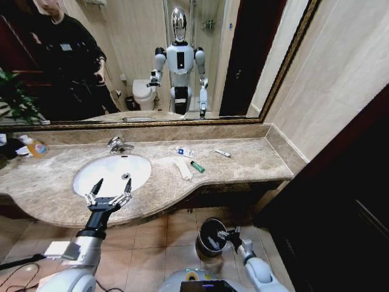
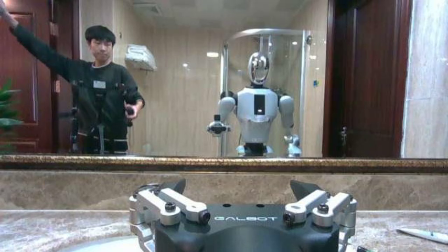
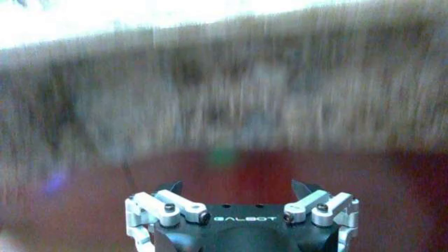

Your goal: Pick up the trash from the sink and place it in the trash bin.

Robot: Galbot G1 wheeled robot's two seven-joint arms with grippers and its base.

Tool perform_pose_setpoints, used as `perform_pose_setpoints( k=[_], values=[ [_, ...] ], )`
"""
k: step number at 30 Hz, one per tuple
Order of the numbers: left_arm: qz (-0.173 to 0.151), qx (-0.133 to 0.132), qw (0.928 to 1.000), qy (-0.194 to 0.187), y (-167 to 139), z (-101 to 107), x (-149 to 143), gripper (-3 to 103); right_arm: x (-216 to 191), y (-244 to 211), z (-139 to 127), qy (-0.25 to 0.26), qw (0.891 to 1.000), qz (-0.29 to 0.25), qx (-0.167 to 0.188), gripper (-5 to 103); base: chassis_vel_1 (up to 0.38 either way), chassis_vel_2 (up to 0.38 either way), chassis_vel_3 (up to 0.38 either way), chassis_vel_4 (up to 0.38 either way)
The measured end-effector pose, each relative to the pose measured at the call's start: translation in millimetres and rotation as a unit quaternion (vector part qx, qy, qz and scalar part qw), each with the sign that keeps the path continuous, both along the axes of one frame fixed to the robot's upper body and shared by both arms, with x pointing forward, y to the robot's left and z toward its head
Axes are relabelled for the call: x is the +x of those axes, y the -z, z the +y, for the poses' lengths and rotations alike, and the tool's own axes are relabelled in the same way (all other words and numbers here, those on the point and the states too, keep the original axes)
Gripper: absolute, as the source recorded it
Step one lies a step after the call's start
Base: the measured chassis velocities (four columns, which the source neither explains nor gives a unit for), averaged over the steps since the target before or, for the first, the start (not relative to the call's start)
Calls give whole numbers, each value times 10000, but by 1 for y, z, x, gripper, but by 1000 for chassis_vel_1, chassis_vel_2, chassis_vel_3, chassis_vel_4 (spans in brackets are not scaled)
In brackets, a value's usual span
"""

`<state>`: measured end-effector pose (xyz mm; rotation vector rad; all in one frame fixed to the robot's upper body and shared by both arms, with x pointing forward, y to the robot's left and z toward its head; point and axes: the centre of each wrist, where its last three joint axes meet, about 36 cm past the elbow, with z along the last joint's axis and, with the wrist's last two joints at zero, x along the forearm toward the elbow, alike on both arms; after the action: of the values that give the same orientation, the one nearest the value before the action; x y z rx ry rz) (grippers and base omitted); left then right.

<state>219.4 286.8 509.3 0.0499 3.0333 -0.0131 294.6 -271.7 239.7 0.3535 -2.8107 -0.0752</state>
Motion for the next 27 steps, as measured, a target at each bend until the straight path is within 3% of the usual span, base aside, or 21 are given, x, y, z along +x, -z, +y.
perform_pose_setpoints(
  k=[3, 5, 13, 20, 27],
  values=[
    [0, 0, 10000, 0, 0, 0, 0, 100, 11, -38, 3, 142, 9988, -458, 20, 100, 0, 0, 0, 0],
    [0, 0, 10000, 0, 0, 0, 0, 100, 15, -90, 6, 284, 9962, -817, 71, 100, 0, 0, 0, 0],
    [0, 0, 10000, 1, 0, 0, 0, 100, 21, -184, 12, 187, 9945, -1003, 221, 100, 0, 0, 0, 0],
    [0, 0, 10000, 0, 0, 0, 0, 100, 74, -211, 6, -283, 9934, -1106, 129, 100, 0, 0, 0, 0],
    [0, 0, 10000, 0, 0, 0, 0, 100, 135, -228, -30, -824, 9910, -1032, -204, 100, 0, 0, 0, 0]
  ],
)
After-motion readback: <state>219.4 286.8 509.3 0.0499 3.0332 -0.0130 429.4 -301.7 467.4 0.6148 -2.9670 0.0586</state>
